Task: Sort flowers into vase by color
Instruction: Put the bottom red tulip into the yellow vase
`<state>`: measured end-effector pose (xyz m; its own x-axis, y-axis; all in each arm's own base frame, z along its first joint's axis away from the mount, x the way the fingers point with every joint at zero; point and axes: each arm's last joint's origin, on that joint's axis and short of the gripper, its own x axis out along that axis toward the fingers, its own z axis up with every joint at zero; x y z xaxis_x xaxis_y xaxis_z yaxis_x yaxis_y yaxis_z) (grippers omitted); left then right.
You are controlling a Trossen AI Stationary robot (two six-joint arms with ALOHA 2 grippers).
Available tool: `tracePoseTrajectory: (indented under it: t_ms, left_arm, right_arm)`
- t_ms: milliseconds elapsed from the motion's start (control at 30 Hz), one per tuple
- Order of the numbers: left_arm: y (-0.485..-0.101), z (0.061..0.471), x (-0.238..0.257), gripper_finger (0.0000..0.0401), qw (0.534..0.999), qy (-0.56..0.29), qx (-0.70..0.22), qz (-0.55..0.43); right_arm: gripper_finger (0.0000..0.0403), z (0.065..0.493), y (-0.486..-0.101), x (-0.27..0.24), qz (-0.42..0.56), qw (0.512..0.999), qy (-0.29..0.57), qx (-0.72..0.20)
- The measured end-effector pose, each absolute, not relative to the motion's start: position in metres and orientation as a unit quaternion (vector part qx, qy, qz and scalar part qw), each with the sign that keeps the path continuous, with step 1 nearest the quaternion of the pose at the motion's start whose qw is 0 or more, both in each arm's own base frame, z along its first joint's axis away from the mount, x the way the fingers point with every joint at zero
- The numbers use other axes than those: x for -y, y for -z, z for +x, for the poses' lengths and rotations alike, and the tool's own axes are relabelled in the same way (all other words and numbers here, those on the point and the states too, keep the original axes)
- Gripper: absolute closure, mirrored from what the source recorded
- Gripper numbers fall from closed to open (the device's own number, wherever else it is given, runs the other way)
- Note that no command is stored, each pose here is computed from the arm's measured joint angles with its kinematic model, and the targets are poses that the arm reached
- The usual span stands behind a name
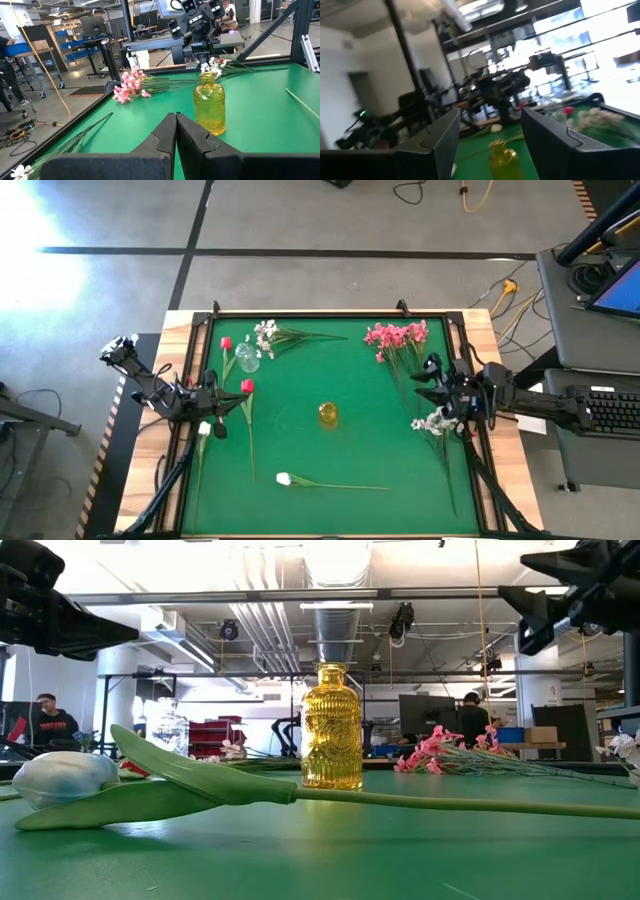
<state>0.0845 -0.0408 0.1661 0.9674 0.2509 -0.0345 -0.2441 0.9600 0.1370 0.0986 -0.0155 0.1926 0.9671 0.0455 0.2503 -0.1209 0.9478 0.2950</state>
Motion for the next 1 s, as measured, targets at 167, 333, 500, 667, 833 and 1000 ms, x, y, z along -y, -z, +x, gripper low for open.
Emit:
tracePoseTrajectory:
  t_ms: [167,333,500,667,833,1000]
  left_arm:
    - [-0.166,0.085,0.041,0.0401,0.989,-0.125,-0.027,0.073]
    - [-0.166,0.085,0.041,0.0401,0.987,-0.124,-0.030,0.100]
    - [-0.166,0.085,0.041,0.0401,0.987,-0.125,-0.030,0.095]
    - [-0.166,0.085,0.041,0.0401,0.987,-0.124,-0.031,0.099]
    - [-0.171,0.085,0.042,0.0401,0.993,-0.115,0.000,-0.005]
    - [-0.190,0.083,0.040,0.0401,0.954,-0.098,0.097,-0.265]
  right_arm:
    - [0.0199,0.098,-0.195,0.018,0.194,0.970,-0.009,0.144]
    - [0.0199,0.097,-0.204,0.018,0.192,0.964,-0.017,0.182]
    - [0.0199,0.102,-0.224,0.020,0.176,0.966,0.013,0.190]
    - [0.0199,0.113,-0.244,0.023,0.157,0.975,0.021,0.159]
    - [0.0199,0.131,-0.252,0.027,0.143,0.983,0.033,0.114]
    - [0.0199,0.142,-0.255,0.030,0.157,0.984,0.040,0.072]
